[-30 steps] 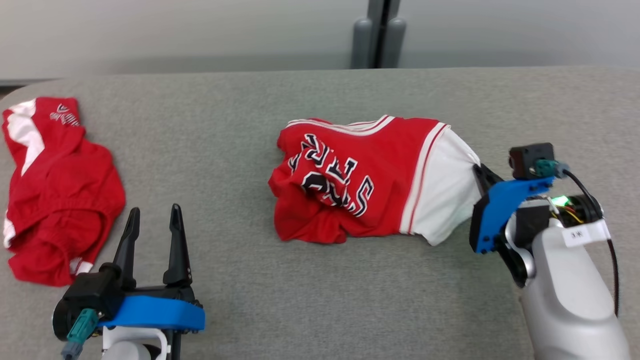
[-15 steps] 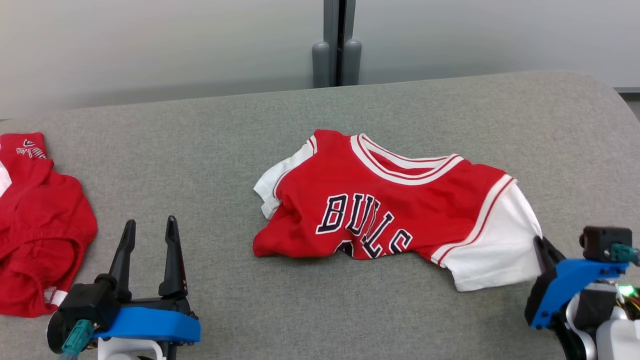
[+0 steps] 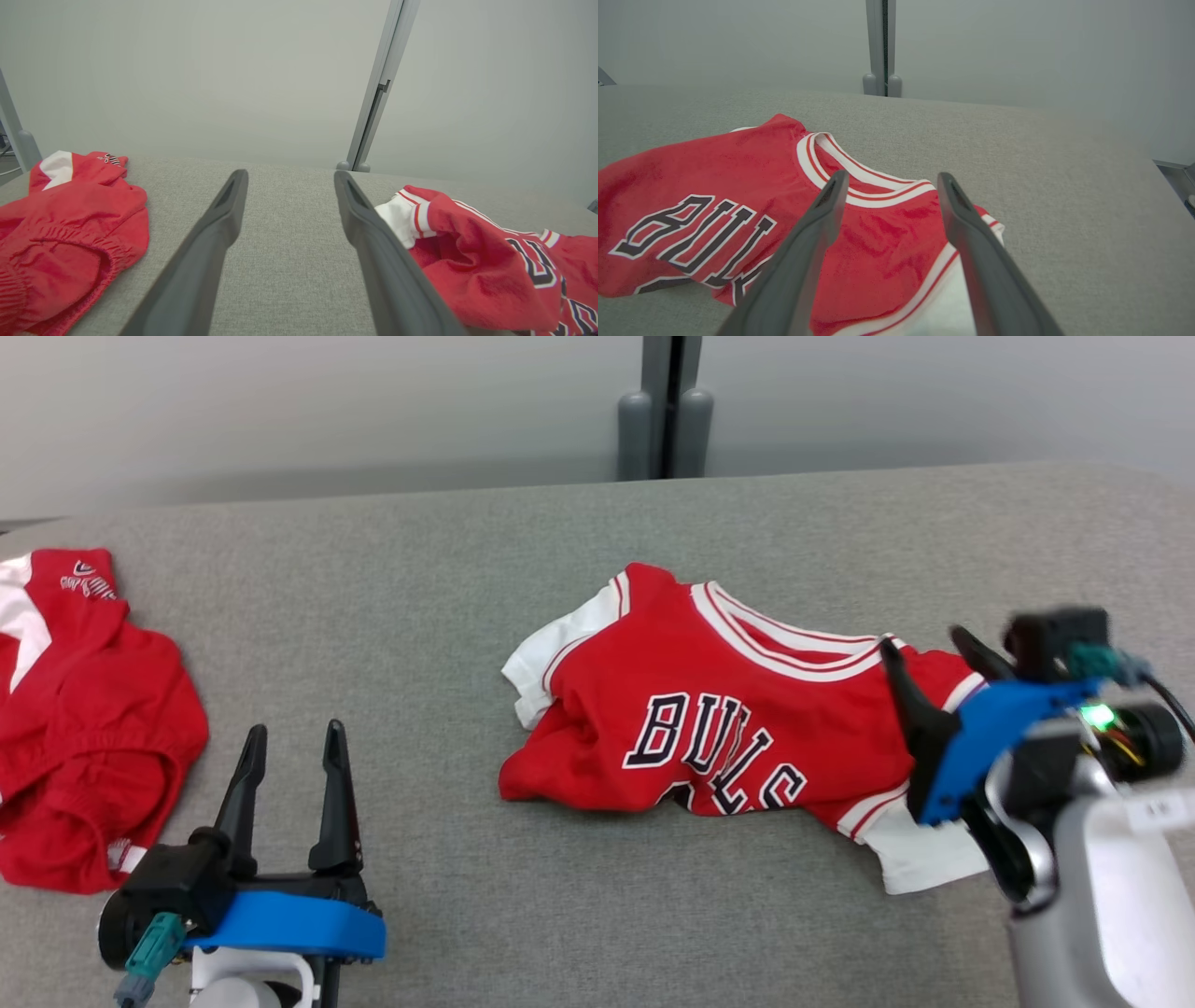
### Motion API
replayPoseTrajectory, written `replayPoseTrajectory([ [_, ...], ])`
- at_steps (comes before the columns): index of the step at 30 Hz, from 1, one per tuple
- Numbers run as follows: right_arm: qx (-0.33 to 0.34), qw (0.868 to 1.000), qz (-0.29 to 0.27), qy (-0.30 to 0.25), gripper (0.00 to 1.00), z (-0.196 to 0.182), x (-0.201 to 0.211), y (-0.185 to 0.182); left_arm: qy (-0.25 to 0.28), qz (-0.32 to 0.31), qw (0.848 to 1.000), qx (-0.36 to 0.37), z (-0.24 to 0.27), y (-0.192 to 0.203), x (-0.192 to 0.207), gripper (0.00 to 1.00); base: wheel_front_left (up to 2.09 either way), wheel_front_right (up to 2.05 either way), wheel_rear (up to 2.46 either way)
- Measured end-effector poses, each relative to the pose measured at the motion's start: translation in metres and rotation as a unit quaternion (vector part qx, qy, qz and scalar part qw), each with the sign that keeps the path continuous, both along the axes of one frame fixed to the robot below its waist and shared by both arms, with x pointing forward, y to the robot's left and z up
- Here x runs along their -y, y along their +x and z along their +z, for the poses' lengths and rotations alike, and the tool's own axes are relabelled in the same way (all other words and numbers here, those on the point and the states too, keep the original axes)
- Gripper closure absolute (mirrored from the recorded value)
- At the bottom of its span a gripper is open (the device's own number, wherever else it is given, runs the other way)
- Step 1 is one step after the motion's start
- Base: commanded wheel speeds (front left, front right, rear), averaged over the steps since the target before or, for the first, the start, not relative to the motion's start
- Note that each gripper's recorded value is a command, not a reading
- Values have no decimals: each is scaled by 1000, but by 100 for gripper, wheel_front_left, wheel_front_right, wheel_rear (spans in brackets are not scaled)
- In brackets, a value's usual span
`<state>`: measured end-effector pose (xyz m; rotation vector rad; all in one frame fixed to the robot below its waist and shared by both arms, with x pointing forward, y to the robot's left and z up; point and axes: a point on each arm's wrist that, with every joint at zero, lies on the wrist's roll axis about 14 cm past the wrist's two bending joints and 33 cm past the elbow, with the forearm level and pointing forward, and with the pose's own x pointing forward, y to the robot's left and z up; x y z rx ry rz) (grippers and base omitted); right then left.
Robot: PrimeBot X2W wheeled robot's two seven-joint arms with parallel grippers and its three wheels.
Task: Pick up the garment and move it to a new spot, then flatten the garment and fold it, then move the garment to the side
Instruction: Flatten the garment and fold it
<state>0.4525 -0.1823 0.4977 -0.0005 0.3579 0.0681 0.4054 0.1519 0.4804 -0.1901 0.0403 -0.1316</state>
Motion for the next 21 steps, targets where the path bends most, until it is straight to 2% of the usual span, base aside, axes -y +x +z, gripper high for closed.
replayPoseTrajectory([
  [3, -27, 998, 47, 5, 0, -1, -33, 23, -2, -1, 1000, -2, -2, 3, 1, 0, 0, 0, 0],
  [8, -91, 992, 92, 7, 0, -21, -68, 60, -2, 0, 1000, 0, -4, 12, 0, 0, 0, 0, 0],
  [15, -181, 978, 107, 13, 0, -71, -94, 99, -2, 1, 1000, -10, -16, 23, -2, 0, 0, 0, 0],
  [21, -262, 956, 131, 7, 0, -123, -123, 102, 3, 20, 999, -32, -33, 20, -15, 0, 0, 0, 0],
])
